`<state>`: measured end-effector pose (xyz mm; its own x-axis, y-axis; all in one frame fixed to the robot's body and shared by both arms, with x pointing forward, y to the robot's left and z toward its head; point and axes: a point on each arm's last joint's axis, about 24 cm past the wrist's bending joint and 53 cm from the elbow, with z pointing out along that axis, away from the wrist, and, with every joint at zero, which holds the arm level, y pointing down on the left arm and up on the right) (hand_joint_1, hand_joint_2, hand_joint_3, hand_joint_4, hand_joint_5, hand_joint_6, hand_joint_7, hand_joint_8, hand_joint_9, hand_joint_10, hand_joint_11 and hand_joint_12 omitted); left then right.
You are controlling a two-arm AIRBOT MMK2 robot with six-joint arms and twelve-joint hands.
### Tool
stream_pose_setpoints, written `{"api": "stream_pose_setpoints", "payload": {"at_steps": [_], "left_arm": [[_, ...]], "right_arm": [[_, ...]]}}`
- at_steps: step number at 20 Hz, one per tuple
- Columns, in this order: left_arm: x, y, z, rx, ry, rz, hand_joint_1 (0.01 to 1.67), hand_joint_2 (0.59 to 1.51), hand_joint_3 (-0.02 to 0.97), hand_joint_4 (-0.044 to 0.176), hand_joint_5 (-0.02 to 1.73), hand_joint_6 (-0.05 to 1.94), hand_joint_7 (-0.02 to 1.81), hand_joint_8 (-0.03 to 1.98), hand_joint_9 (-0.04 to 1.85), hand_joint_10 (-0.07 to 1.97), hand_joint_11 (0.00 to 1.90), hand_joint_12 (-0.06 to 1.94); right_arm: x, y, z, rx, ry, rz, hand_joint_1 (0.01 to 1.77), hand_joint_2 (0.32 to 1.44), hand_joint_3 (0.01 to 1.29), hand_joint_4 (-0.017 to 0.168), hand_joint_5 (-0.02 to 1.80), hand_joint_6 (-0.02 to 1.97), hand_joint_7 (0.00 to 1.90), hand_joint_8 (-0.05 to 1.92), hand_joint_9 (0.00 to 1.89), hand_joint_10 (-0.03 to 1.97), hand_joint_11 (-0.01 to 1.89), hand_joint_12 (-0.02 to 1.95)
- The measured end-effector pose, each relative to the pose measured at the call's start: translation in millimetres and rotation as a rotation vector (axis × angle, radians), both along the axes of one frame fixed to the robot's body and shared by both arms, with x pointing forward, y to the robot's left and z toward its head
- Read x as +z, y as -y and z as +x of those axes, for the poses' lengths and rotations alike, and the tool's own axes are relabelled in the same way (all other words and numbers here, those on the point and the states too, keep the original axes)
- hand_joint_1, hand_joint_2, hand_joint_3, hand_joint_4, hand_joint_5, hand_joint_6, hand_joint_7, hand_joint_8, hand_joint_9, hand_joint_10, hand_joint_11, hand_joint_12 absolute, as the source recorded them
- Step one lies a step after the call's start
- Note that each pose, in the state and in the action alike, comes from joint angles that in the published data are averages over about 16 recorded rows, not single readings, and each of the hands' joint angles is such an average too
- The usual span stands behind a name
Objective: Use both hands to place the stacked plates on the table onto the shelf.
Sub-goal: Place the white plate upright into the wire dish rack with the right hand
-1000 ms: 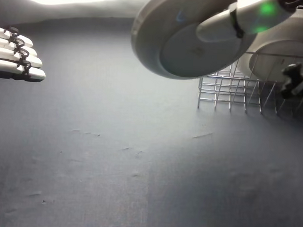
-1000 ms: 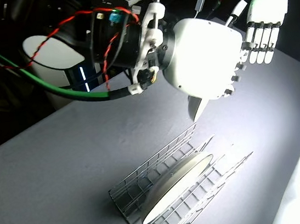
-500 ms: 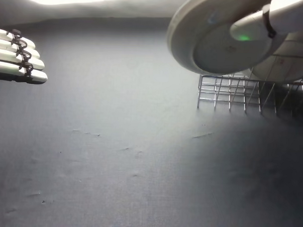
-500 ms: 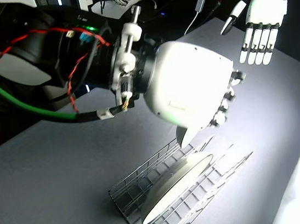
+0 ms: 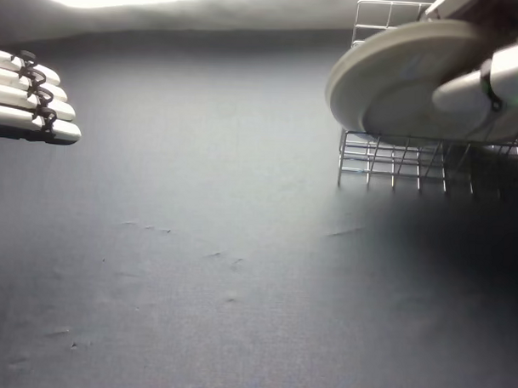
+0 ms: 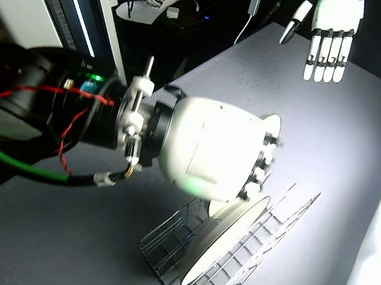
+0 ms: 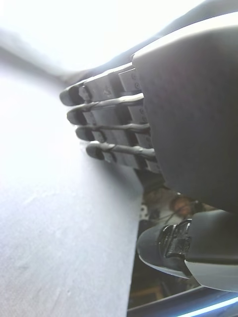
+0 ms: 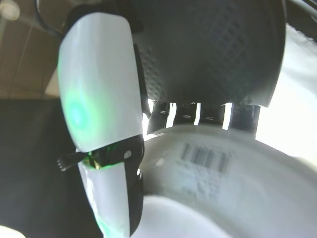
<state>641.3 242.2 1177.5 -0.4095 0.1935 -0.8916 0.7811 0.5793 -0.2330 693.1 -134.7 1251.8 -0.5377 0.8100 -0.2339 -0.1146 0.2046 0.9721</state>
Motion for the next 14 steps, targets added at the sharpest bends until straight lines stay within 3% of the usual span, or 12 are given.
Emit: {"api": "stream_pose_setpoints", "payload": {"at_steps": [5,14], "left_arm": [[-1,1.5,-1.3,-0.006,-0.002,0.003,0.01,1.166,0.007,0.005,0.08,0.01,0.08,0.00,0.08,0.02,0.04,0.09],[-3,4.9,-3.9,-0.017,-0.005,0.006,0.01,1.166,0.007,0.005,0.08,0.01,0.08,0.00,0.08,0.02,0.04,0.09]], "right_arm": [[-14,5,-2,0.007,0.038,-0.075,1.35,1.02,0.01,-0.008,0.86,0.91,0.92,0.90,0.88,1.10,0.78,1.44],[-18,-1,-11,0.057,0.145,-0.196,1.27,1.05,0.02,-0.007,0.65,0.54,0.74,0.44,0.64,0.70,0.49,1.45]]}}
